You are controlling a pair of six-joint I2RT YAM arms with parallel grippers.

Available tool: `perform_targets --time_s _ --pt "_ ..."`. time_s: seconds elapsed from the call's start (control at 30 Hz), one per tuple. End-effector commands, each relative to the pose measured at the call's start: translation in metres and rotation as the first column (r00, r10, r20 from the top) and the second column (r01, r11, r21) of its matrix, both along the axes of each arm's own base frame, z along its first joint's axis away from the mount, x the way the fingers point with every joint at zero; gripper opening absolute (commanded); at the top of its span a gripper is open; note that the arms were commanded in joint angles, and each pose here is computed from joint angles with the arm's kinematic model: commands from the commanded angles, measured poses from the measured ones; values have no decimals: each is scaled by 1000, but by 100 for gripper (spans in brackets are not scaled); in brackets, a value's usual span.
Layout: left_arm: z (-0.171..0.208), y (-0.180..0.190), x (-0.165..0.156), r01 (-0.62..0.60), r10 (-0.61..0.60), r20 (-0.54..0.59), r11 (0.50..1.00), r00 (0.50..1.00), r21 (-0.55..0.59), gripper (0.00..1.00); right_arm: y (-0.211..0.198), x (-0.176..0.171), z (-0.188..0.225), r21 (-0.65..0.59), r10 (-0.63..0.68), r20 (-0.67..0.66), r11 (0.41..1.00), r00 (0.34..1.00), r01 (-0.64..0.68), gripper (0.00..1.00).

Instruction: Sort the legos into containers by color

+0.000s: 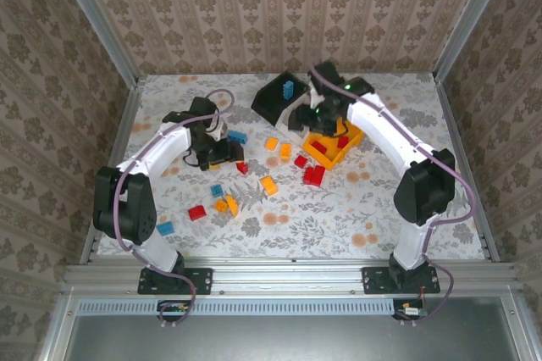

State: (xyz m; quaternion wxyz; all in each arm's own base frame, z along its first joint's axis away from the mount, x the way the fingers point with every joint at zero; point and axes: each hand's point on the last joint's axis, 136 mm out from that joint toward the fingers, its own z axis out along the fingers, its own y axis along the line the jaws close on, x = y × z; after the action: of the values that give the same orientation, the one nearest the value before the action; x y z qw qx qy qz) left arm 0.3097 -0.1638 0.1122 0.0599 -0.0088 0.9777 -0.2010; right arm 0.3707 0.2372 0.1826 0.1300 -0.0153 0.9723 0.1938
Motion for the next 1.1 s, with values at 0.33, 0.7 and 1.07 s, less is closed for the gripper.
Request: perform_targets --time_s 0.33,0.7,1.07 --pt "15 58 -9 -208 209 21 977 978 -44 74 82 -67 -106 -246 379 -89 887 921 -389 68" --pt "18 66 -22 -230 231 15 972 973 -50 74 98 -58 -151 -346 429 -142 823 892 -450 64" --pt "16 72 -22 -257 259 10 963 966 -77 74 95 -48 -157 -404 421 -129 805 898 -436 44"
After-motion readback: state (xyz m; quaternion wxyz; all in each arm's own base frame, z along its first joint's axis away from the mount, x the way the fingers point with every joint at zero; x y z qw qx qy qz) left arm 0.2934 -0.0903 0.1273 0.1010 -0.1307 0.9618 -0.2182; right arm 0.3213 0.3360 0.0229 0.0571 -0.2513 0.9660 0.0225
